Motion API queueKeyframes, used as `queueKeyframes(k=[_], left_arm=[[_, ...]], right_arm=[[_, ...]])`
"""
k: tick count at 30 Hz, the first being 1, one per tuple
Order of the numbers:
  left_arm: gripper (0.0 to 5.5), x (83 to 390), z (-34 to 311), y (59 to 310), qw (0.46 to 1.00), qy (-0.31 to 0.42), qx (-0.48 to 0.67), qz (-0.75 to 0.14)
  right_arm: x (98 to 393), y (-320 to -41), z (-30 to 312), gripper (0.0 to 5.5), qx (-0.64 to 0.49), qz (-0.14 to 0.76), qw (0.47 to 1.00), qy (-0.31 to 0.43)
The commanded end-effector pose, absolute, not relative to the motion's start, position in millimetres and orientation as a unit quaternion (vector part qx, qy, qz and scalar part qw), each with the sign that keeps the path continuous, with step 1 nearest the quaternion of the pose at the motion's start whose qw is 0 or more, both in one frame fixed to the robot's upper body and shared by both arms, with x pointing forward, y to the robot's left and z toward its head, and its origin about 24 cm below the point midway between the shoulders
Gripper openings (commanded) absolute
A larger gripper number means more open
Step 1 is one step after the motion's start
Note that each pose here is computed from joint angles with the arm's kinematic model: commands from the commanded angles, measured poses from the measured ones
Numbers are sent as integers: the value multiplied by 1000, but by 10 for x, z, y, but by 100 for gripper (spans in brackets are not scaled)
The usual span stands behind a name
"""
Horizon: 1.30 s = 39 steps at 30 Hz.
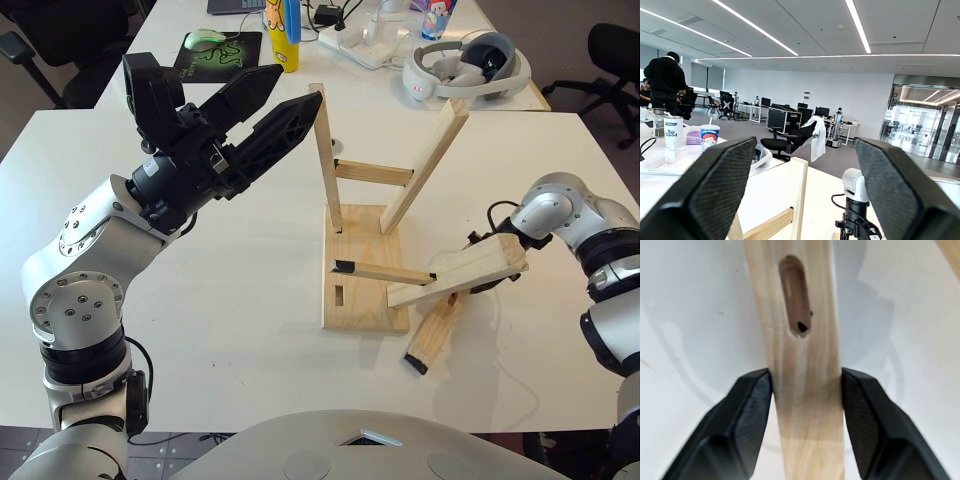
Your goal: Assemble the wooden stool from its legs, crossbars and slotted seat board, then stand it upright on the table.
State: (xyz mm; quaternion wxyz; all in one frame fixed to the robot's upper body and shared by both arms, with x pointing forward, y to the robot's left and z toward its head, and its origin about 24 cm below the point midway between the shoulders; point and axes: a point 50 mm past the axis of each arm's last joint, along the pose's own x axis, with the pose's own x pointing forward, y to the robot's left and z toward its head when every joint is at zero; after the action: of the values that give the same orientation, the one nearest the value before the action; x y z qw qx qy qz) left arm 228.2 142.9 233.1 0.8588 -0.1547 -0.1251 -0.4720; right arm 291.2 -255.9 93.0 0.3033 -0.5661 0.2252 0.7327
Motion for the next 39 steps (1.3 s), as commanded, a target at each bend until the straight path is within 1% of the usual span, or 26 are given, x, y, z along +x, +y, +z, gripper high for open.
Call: queueKeyframes(k=[1, 2, 4, 6, 8, 10, 14, 16, 19, 21, 22, 25, 27, 29, 30, 32, 34, 36, 39], left_arm=[[359, 2268, 2326, 1423, 860, -127, -155, -470], [359, 2267, 2325, 1421, 860, -127, -155, -469], [359, 2262, 2323, 1424, 861, -128, -155, -467], [359, 2251, 2324, 1431, 862, -131, -155, -464], [359, 2239, 2326, 1437, 864, -135, -155, -460], [359, 2235, 2326, 1438, 864, -137, -155, -459], [359, 2228, 2330, 1446, 866, -144, -155, -454], [359, 2230, 2332, 1448, 866, -146, -154, -453], [359, 2240, 2335, 1454, 866, -148, -154, -452], [359, 2253, 2338, 1451, 865, -150, -153, -454], [359, 2256, 2339, 1450, 865, -150, -153, -454], [359, 2264, 2344, 1455, 865, -151, -151, -455], [359, 2263, 2361, 1475, 866, -154, -146, -453], [359, 2259, 2383, 1494, 867, -158, -141, -452], [359, 2246, 2417, 1513, 868, -163, -133, -450], [359, 2133, 2645, 1583, 855, -209, -119, -459], [359, 1998, 2867, 1658, 835, -255, -121, -472], [359, 1911, 3051, 1768, 822, -288, -128, -474], [359, 1917, 3150, 1921, 827, -286, -144, -463]], right_arm=[[3022, -2544, 1162, 207, -596, 720, 284, 215], [3052, -2540, 1221, 207, -605, 714, 282, 210], [3158, -2542, 1461, 207, -646, 684, 277, 198], [3308, -2527, 1830, 207, -706, 625, 280, 182], [3453, -2505, 2202, 207, -766, 546, 295, 167], [3555, -2559, 2507, 207, -815, 461, 308, 168], [3718, -2692, 2951, 206, -891, 290, 306, 167], [3771, -2706, 3160, 206, -915, 215, 307, 149], [3858, -2565, 3499, 206, -942, 99, 314, 64], [3905, -2306, 3654, 206, -942, 55, 329, -47], [3912, -2173, 3698, 206, -936, 48, 333, -103], [3890, -1905, 3769, 206, -914, 43, 337, -221], [3844, -1750, 3800, 206, -896, 54, 329, -293], [3807, -1667, 3816, 206, -885, 64, 318, -335], [3762, -1589, 3817, 206, -873, 84, 304, -371], [3602, -1390, 3779, 206, -835, 157, 238, -471], [3492, -1281, 3755, 206, -801, 206, 202, -524], [3396, -1191, 3775, 206, -770, 235, 177, -567], [3246, -1046, 3810, 206, -717, 278, 133, -625]])
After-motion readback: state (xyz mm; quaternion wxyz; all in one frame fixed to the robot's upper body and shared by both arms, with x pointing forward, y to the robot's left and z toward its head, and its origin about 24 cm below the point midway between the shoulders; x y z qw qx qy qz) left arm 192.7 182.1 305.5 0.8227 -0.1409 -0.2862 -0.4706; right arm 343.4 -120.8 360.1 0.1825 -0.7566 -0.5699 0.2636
